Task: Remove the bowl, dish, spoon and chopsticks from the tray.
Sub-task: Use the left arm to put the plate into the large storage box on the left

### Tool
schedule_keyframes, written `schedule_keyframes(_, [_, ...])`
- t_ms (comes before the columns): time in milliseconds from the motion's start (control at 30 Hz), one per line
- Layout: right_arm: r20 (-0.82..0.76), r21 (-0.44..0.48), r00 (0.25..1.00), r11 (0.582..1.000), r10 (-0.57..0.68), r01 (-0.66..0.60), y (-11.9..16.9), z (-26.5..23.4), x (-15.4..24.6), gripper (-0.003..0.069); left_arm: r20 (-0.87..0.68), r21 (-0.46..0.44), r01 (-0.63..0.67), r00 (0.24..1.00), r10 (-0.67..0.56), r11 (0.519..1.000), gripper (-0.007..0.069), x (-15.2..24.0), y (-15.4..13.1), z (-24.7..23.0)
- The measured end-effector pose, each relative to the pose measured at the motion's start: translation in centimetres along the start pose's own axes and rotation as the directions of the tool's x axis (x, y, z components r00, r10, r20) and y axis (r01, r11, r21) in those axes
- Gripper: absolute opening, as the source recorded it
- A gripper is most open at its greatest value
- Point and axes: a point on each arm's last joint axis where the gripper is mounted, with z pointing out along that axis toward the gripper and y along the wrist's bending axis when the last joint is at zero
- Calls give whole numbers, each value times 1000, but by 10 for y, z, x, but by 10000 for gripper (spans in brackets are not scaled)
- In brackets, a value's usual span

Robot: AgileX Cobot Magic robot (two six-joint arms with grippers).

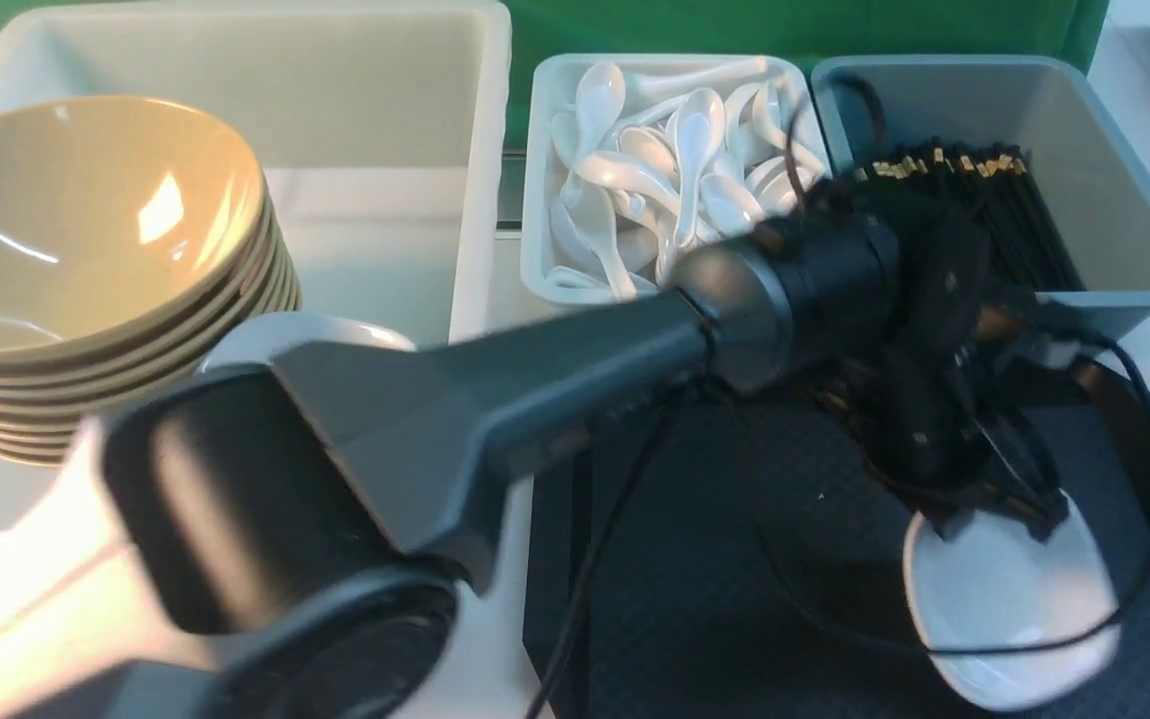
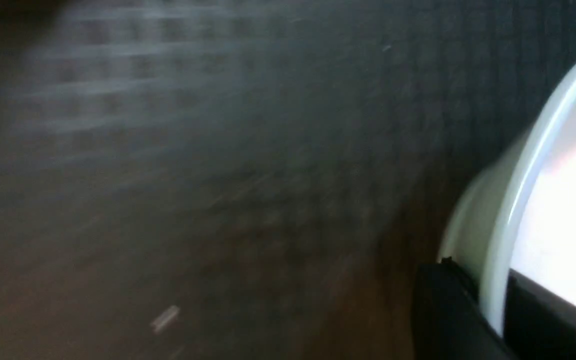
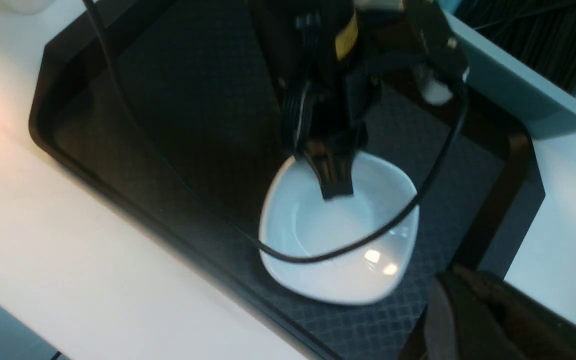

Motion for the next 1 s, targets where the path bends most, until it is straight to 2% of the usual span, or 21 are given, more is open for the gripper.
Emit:
schedule_keyframes(100, [23, -3, 1000, 1000, -1, 1, 0, 5, -12, 34, 78, -33, -40, 996, 42, 999, 1, -4, 9, -87])
schedule_keyframes(133, [25, -4, 1000, 1000, 0, 0, 0, 5, -13, 34, 89, -35, -40, 995, 43, 999, 1, -4, 9, -92])
schedule_keyframes(167, [34, -22, 999, 1000, 1, -1, 1, 10, -23, 34, 149, -51, -43, 988, 51, 998, 1, 0, 9, -143])
schedule_keyframes(267, [47, -102, 999, 994, -21, 26, 7, 21, -46, 34, 236, -95, -32, 970, 54, 995, 1, 17, 12, -215])
schedule_keyframes(333, [55, -150, 998, 988, -35, 43, 11, 24, -54, 34, 250, -111, -16, 967, 43, 994, 1, 26, 16, -230])
schedule_keyframes(433, [44, -275, 997, 958, -70, 80, 22, 42, -74, 34, 272, -159, 61, 962, -15, 985, 1, 58, 31, -264])
schedule_keyframes(467, [45, -339, 995, 935, -92, 102, 29, 52, -84, 36, 258, -183, 130, 963, -80, 974, 1, 84, 45, -271])
schedule_keyframes(500, [42, -364, 993, 924, -107, 115, 33, 58, -89, 36, 266, -196, 174, 957, -119, 965, 1, 100, 51, -276])
schedule_keyframes(567, [42, -394, 991, 909, -131, 136, 41, 68, -97, 36, 291, -214, 250, 939, -183, 944, 1, 129, 60, -283])
schedule_keyframes(600, [47, -414, 987, 896, -156, 161, 49, 76, -102, 37, 341, -227, 321, 911, -233, 920, 1, 149, 68, -292])
schedule_keyframes(667, [58, -430, 982, 884, -177, 185, 56, 80, -106, 37, 363, -233, 365, 892, -268, 901, 1, 161, 73, -294])
schedule_keyframes(767, [110, -486, 962, 831, -249, 271, 85, 89, -118, 37, 444, -255, 547, 799, -405, 797, 1, 208, 99, -296])
schedule_keyframes(800, [108, -489, 961, 829, -253, 273, 87, 91, -118, 37, 453, -258, 560, 790, -413, 787, 1, 212, 101, -298])
schedule_keyframes(867, [126, -510, 949, 802, -287, 311, 102, 96, -123, 39, 474, -269, 642, 737, -482, 718, 1, 233, 118, -293])
schedule_keyframes(967, [125, -523, 943, 787, -308, 326, 112, 102, -124, 39, 472, -280, 679, 713, -519, 678, 1, 244, 131, -286])
schedule_keyframes(1000, [119, -526, 942, 784, -314, 328, 114, 104, -124, 39, 464, -292, 673, 721, -514, 680, 1, 246, 134, -282])
